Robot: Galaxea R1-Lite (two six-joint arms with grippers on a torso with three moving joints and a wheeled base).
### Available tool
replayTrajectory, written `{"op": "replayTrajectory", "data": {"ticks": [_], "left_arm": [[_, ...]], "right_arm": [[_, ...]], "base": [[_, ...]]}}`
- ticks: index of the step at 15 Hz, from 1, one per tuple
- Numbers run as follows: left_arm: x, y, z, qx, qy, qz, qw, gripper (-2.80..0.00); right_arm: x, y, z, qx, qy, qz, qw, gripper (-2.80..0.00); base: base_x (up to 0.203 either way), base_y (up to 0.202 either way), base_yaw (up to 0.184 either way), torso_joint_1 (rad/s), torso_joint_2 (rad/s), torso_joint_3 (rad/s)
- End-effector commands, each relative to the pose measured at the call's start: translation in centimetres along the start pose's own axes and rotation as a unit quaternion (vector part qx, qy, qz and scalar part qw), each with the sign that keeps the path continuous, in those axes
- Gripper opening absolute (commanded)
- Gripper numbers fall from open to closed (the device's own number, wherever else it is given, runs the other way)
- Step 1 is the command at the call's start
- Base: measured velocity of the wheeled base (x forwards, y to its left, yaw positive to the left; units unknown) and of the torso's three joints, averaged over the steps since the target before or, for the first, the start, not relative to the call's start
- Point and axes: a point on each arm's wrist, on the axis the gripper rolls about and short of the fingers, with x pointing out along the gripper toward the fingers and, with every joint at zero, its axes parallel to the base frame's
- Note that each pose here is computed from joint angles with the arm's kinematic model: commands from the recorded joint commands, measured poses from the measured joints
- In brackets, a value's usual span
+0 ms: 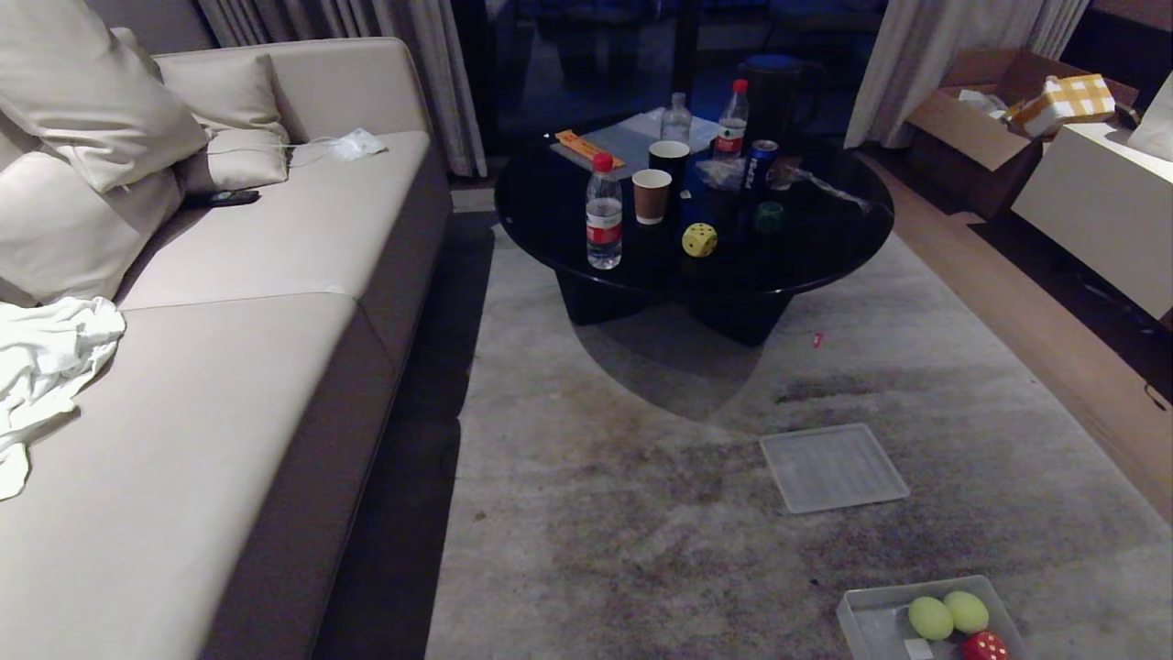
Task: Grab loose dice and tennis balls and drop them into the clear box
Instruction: Put the toys in the box
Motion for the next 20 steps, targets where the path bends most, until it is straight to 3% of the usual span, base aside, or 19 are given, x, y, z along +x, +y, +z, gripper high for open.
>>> {"op": "replayTrajectory", "data": {"ticks": [1, 20], "left_arm": [[-0.01, 0.00, 0.00, -0.001, -0.001, 0.000, 1.0000, -2.80], [-0.01, 0.00, 0.00, 0.000, -0.001, 0.000, 1.0000, -2.80]], "right_arm": [[0.08, -0.01, -0.29, 0.000, 0.005, 0.000, 1.000, -2.80], [0.08, -0.01, -0.29, 0.000, 0.005, 0.000, 1.000, -2.80]], "base": [[0.000, 0.000, 0.000, 0.007, 0.01, 0.201], [0.000, 0.000, 0.000, 0.003, 0.00, 0.181]]}}
